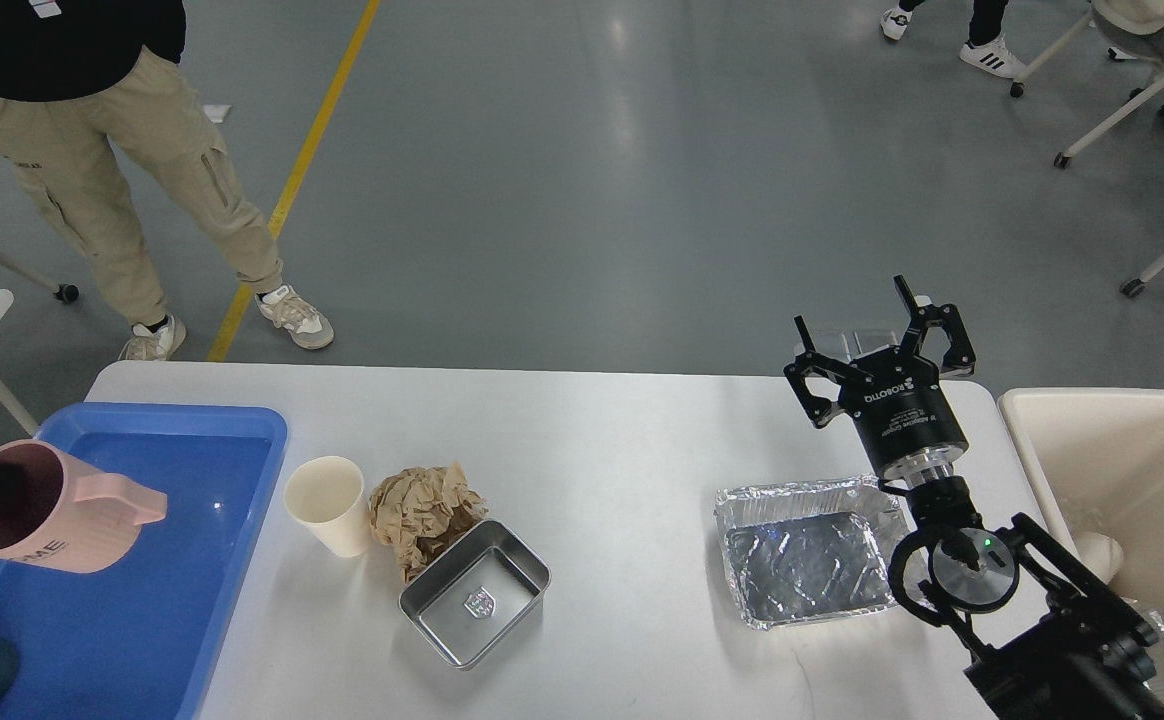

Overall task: Tidy desktop
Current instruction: 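Lift the pink mug and set it down in the blue tray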

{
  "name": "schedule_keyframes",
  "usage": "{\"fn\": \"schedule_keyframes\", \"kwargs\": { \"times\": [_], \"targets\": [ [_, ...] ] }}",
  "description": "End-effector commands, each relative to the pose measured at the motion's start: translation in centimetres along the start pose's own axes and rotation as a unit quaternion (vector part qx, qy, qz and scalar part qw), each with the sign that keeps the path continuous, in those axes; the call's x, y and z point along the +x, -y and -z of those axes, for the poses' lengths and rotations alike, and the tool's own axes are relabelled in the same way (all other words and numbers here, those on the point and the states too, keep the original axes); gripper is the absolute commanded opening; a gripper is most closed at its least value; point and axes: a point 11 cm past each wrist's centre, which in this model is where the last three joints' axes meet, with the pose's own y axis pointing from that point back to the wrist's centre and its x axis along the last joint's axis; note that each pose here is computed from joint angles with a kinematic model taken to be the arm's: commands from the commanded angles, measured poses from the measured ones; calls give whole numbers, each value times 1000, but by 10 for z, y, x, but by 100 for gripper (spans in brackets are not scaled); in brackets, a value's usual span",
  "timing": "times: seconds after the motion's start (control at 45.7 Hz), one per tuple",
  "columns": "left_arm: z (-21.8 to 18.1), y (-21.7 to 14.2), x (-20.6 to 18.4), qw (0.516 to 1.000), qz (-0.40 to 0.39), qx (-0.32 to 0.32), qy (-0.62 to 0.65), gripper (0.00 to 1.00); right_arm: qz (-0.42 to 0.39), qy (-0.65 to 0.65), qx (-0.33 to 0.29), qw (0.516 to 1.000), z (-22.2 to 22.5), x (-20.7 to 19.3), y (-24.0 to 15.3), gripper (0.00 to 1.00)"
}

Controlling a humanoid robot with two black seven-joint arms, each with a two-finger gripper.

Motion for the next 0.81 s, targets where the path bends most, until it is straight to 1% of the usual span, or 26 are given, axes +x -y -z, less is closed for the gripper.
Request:
{"fn": "schedule_keyframes", "kwargs": {
  "times": [0.0,0.197,0.482,0.591,0.788],
  "targets": [
    [16,6,-30,999,13,23,17,3,1,1,0,1000,0,-1,0,100],
    [30,18,-60,999,25,38,14,3,6,0,-1,1000,0,-4,1,100],
    [31,59,-71,999,27,23,12,3,12,2,-3,1000,0,-8,-1,100],
    [26,77,-77,999,33,10,11,4,12,1,-3,1000,0,-8,-1,100],
    [17,97,-89,999,43,-6,7,4,12,1,-3,1000,0,-8,-1,100]
  ]
}}
